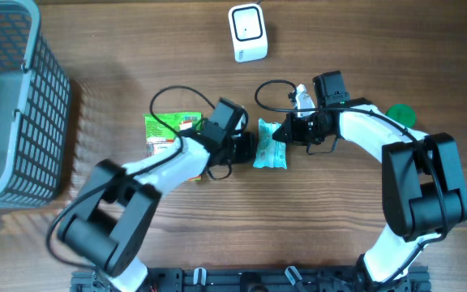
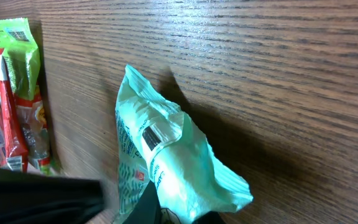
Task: Scan the item barcode
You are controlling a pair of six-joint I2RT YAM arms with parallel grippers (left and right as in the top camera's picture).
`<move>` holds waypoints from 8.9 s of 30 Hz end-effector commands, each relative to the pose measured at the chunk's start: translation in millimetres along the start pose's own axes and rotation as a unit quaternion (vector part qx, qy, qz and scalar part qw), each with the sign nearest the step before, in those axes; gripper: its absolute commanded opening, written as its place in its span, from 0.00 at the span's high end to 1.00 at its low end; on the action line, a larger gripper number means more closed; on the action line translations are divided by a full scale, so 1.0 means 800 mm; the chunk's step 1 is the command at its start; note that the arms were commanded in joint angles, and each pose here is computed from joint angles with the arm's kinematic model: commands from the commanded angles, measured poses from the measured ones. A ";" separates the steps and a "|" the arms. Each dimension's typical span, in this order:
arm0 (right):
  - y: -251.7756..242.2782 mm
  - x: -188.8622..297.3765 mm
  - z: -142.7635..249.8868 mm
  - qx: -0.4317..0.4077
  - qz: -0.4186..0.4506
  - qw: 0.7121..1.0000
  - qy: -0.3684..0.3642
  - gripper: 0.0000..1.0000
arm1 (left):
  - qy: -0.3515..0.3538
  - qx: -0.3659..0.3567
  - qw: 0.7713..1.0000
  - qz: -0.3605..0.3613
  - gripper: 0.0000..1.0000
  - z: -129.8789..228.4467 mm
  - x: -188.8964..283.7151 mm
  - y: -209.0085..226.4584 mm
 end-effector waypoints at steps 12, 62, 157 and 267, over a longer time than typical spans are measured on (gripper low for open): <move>-0.012 -0.013 0.015 -0.004 0.016 1.000 0.014 0.96 | 0.053 -0.044 0.998 -0.013 0.96 0.054 -0.024 -0.019; 0.108 0.180 -0.069 0.107 0.074 0.987 -0.090 0.96 | -0.272 0.084 0.949 -0.137 0.00 -0.103 0.269 0.107; 0.181 0.003 -0.379 0.533 0.613 0.525 -0.255 0.96 | -0.273 0.085 0.949 -0.137 0.00 -0.103 0.269 0.107; -0.076 0.169 -0.032 -0.007 0.402 0.909 0.110 0.26 | -0.273 0.084 0.949 -0.137 0.00 -0.103 0.269 0.107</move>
Point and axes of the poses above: each gripper's point midway between its finger pads, its own x axis back along the fingers, its own y axis along the line the jaws close on, z = x × y, the point moved 1 cm from there along x, back along the fingers, and after that the axes turned 2 degrees about x, right-handed, at the moved point
